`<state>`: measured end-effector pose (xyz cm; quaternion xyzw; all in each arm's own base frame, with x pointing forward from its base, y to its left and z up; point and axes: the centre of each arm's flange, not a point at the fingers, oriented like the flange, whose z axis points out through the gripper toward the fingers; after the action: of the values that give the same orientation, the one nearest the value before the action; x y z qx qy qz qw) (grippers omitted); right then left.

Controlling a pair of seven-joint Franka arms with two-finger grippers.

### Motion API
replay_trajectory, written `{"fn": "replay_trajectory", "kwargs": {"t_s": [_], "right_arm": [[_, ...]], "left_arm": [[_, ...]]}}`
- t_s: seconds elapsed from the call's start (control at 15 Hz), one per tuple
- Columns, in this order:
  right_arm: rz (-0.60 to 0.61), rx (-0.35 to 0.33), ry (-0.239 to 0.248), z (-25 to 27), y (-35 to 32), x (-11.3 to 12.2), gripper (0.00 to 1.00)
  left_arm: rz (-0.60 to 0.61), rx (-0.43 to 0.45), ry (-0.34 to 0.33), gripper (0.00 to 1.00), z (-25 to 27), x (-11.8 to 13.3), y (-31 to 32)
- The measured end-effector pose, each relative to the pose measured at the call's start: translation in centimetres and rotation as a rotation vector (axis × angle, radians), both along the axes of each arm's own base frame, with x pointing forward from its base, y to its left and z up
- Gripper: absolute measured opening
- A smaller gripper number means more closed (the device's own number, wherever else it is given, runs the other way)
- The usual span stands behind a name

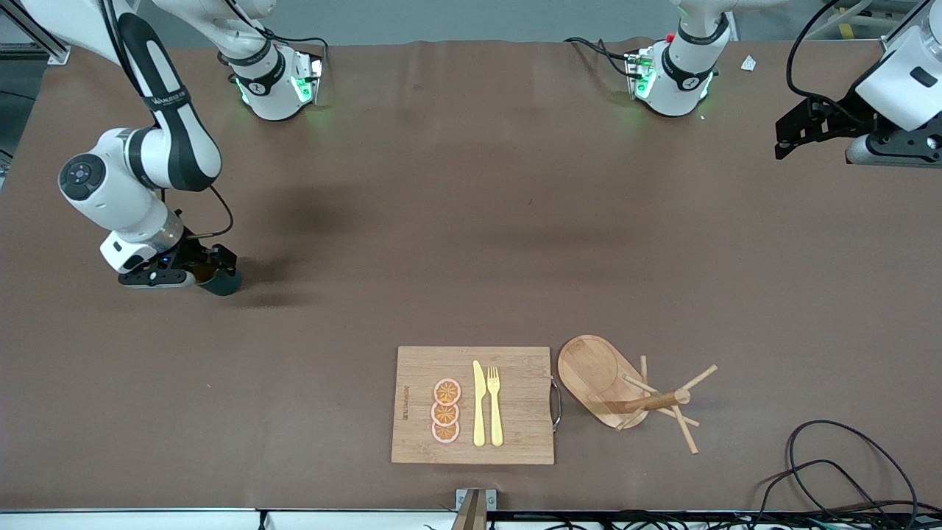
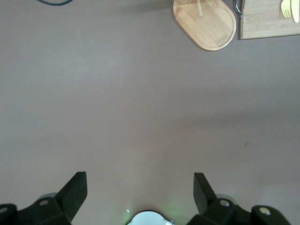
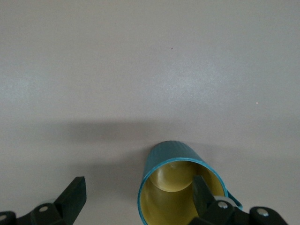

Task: Pass cup and hang on rack
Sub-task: 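Close the right gripper on the teal mug's rim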

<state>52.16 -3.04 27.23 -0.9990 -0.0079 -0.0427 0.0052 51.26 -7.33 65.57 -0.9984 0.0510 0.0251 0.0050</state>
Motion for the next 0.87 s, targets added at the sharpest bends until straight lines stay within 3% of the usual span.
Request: {"fn": "replay_trajectory", "kwargs": {"t_s": [0.33, 0.47, 0.74, 0.87], "right_arm": [[0.000, 0.003, 0.031, -1.7, 0.0, -0.2, 0.98], [0.000, 0.004, 0.037, -2.0, 0.0, -0.3, 0.83], [-0.001, 0.005, 0.041, -2.6, 0.0, -0.3, 0.71], [-0.003, 0.005, 0.042, -2.7, -0.1, -0.3, 0.57]], "left_arm": [[0.000, 0.000, 0.000, 1.00, 0.0, 0.0, 0.0], [0.001, 0.000, 0.000, 1.00, 0.0, 0.0, 0.1], [0.002, 0.002, -0.004, 1.00, 0.0, 0.1, 0.1], [0.002, 0.002, -0.012, 1.00, 0.1, 0.2, 0.1]]}}
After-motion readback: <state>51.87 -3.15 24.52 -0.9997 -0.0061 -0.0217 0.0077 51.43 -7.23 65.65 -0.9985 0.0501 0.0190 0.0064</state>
